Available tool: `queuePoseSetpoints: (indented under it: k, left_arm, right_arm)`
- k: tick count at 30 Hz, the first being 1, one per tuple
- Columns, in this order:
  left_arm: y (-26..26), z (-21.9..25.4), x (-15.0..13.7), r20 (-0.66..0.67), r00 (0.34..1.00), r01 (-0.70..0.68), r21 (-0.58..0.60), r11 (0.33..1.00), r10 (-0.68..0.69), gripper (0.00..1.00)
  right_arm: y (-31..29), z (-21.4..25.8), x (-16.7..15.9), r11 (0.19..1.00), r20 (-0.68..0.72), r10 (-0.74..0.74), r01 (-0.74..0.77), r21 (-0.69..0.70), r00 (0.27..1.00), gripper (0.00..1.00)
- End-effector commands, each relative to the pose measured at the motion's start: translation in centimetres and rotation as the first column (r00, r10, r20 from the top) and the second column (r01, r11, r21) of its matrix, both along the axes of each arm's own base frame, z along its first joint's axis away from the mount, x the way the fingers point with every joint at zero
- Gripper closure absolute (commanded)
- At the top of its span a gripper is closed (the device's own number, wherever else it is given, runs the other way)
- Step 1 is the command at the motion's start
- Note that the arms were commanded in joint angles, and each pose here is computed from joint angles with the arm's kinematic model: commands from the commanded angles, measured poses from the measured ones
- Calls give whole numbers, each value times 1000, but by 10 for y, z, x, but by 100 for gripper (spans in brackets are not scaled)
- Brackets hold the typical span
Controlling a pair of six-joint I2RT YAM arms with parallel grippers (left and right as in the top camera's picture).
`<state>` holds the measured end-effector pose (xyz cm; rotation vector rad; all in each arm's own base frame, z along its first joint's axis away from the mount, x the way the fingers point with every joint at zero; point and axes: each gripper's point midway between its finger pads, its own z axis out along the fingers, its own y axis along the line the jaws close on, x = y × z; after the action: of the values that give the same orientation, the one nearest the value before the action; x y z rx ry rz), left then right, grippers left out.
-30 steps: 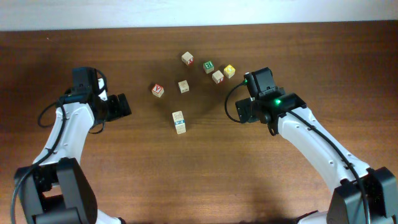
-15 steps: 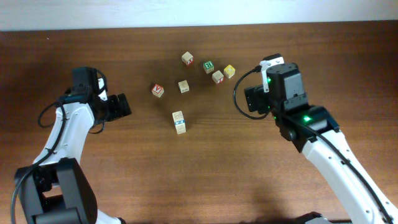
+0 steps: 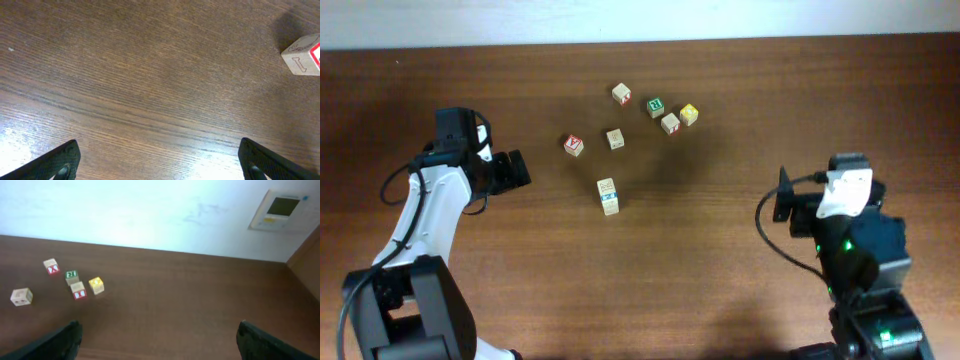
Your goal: Rotate 4 blocks
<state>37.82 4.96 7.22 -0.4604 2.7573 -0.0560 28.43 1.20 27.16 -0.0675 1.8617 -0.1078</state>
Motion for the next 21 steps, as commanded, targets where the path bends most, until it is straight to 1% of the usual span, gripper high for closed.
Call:
queuePoseSetpoints:
  k: [1, 4, 5, 8, 10, 11, 16, 18, 20, 21]
  left_arm:
    - [3, 9, 2, 25, 1000, -1, 11, 1000, 1, 1]
    - [3, 9, 2, 25, 1000, -1, 11, 1000, 0, 1]
    - [3, 9, 2, 25, 1000, -1, 11, 1000, 1, 1]
    - [3, 9, 2, 24, 1000, -1, 11, 1000, 1, 1]
    - [3, 9, 2, 24, 1000, -1, 12, 1000, 0, 1]
    - [3, 9, 2, 24, 1000, -1, 11, 1000, 0, 1]
    - [3, 9, 2, 25, 1000, -1, 11, 1000, 1, 1]
    - [3, 9, 2, 24, 1000, -1, 11, 1000, 1, 1]
    - [3, 9, 2, 24, 1000, -1, 11, 1000, 1, 1]
    - [3, 9, 2, 24, 1000, -1, 12, 1000, 0, 1]
  right_arm:
    - [-4, -10, -13, 1000, 53, -6, 6, 10, 999, 1]
    - [-15, -23, -33, 999, 116, -29, 26, 31, 993, 1]
    - [-16, -28, -39, 999, 160, -31, 25, 36, 987, 1]
    - [-15, -41, -46, 999, 218, -22, 12, 44, 976, 1]
    - [-8, -39, -51, 998, 281, 15, -30, 50, 960, 1]
    - [-8, -39, -52, 998, 322, 18, -36, 52, 946, 1]
    - [-6, -55, -44, 998, 373, 21, -44, 54, 928, 1]
    - [-5, -63, -40, 997, 414, 22, -50, 57, 910, 1]
    - [-5, -63, -40, 997, 419, 21, -49, 56, 908, 1]
    - [-6, -69, -40, 997, 396, 19, -44, 56, 918, 1]
